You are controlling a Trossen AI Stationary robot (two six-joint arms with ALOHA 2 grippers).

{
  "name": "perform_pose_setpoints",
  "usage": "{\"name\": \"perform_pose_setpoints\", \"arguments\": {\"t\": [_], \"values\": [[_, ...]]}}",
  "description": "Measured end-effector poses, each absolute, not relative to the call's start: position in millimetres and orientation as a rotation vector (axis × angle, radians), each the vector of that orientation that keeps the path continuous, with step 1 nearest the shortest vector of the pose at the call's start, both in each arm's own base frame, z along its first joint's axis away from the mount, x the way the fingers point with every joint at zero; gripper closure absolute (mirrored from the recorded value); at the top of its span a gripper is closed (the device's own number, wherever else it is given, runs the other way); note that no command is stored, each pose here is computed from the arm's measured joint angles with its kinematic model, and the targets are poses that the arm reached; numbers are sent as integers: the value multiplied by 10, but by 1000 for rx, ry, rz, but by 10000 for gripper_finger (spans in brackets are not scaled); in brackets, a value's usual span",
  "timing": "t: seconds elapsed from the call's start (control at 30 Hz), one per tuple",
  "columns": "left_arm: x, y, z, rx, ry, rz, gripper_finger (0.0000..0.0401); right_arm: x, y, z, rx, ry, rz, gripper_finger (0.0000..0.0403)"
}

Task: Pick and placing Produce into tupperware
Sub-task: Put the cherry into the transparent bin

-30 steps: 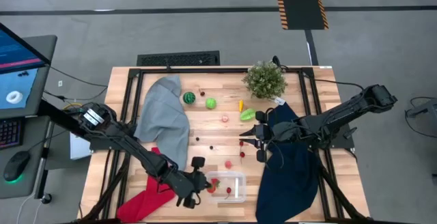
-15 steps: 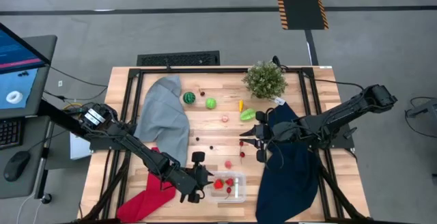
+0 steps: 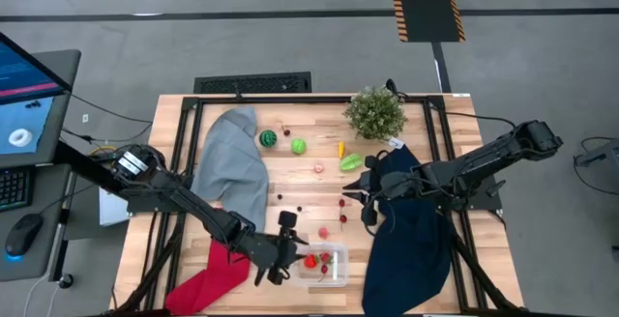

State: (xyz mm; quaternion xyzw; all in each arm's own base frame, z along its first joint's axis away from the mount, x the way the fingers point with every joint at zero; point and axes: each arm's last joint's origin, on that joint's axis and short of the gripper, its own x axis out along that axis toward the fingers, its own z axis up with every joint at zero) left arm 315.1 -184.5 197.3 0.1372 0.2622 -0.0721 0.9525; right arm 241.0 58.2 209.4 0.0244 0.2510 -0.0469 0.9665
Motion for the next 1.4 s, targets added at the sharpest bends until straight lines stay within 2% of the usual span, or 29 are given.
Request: {"name": "perform_pose_setpoints", "arguments": {"t": [0.17, 0.27, 0.37, 0.47, 0.6, 0.8, 0.9, 1.03, 1.2, 1.3, 1.4], "values": [[3168, -1766, 2336, 259, 368, -388, 275, 2413, 583, 2099, 48, 503, -93, 308], [3112, -1638, 2621, 294, 253, -409, 279, 2417, 590, 2109, 48, 491, -86, 308], [2950, -1460, 2747, 312, 210, -409, 280, 2417, 612, 2116, 48, 483, -77, 308], [2678, -1270, 2749, 277, 209, -388, 280, 2410, 641, 2117, 29, 482, -61, 308], [2239, -1020, 2661, 230, 143, -270, 280, 2417, 651, 2133, 5, 465, -50, 308], [1641, -714, 2442, 160, -130, -193, 280, 2446, 605, 2214, 25, 407, -67, 308], [1438, -613, 2464, 120, -270, -164, 280, 2480, 534, 2324, 76, 427, -111, 308], [1287, -533, 2451, 103, -308, -140, 280, 2511, 399, 2448, 173, 540, -210, 308], [1248, -506, 2453, 105, -298, -112, 280, 2487, 293, 2450, 188, 630, -276, 294], [1259, -514, 2440, 123, -289, -122, 280, 2482, 235, 2437, 163, 650, -292, 269], [1278, -522, 2423, 142, -275, -119, 280, 2483, 148, 2428, 169, 661, -317, 225]]}}
